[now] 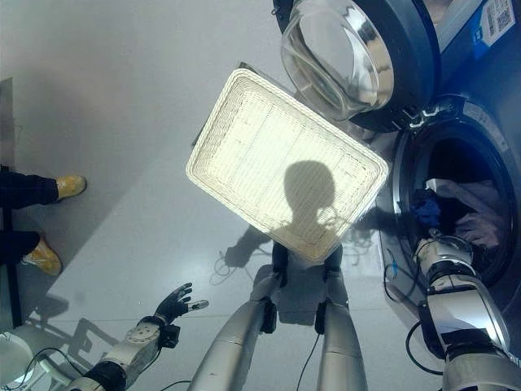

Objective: Put the clothes into the washing machine.

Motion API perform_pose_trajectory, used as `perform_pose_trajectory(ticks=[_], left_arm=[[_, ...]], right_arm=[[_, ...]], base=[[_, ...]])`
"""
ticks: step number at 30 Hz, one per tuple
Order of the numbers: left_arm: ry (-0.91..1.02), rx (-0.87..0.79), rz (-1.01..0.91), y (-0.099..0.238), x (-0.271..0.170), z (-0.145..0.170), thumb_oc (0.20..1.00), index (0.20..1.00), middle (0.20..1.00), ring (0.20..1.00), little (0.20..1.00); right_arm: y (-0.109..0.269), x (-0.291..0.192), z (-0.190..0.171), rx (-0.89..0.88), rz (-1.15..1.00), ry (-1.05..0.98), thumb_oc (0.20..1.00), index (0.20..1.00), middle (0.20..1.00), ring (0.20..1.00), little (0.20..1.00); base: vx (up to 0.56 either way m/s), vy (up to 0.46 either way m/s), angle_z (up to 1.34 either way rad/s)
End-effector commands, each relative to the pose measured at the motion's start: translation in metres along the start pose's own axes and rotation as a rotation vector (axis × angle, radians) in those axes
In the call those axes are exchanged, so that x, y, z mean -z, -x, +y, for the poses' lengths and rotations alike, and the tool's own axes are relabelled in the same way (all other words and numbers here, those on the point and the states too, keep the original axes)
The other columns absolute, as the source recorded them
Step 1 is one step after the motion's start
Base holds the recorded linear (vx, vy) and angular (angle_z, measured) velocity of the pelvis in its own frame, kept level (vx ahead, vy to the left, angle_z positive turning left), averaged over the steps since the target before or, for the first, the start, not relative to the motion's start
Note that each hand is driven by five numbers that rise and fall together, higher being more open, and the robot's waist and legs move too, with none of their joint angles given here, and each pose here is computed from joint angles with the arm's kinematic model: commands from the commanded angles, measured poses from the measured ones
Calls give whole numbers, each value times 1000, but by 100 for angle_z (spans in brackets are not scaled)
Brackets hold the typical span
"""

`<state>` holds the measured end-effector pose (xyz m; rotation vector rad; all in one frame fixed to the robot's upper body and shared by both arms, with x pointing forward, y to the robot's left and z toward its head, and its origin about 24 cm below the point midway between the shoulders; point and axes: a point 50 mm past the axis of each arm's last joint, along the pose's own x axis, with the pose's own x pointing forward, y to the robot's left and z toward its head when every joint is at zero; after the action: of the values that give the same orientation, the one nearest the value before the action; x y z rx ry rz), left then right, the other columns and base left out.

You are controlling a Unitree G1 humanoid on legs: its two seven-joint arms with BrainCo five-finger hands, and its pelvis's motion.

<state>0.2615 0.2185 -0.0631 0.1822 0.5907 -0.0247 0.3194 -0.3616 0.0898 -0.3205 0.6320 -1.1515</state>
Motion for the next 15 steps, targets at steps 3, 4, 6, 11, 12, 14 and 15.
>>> perform_pose_trajectory(ticks=[3,4,6,11,12,14,15], left_arm=[[-9,-23,34,4,8,15,1000,1000,1000,1000,1000],[-9,-23,34,4,8,16,1000,1000,1000,1000,1000],[-3,-28,36,4,6,21,1000,1000,1000,1000,1000],[-2,-38,49,4,4,24,1000,1000,1000,1000,1000],[-2,-38,49,4,4,24,1000,1000,1000,1000,1000],[-2,-44,53,3,4,25,1000,1000,1000,1000,1000],[0,-48,57,3,4,26,1000,1000,1000,1000,1000]], right_arm=[[-32,5,-67,324,-107,669,1000,1000,1000,1000,1000],[-32,5,-67,323,-109,692,1000,1000,1000,1000,1000],[-33,4,-69,331,-138,738,1000,1000,1000,1000,1000],[-31,8,-56,310,-246,807,1000,1000,1000,1000,1000],[-31,8,-56,310,-246,807,1000,1000,1000,1000,1000],[-29,9,-50,295,-293,815,1000,1000,1000,1000,1000],[-26,13,-42,278,-325,817,1000,1000,1000,1000,1000]], base=[[-38,38,-5],[-40,46,-14],[-25,27,-10],[-4,4,-1],[0,0,0],[0,0,0],[0,0,0]])
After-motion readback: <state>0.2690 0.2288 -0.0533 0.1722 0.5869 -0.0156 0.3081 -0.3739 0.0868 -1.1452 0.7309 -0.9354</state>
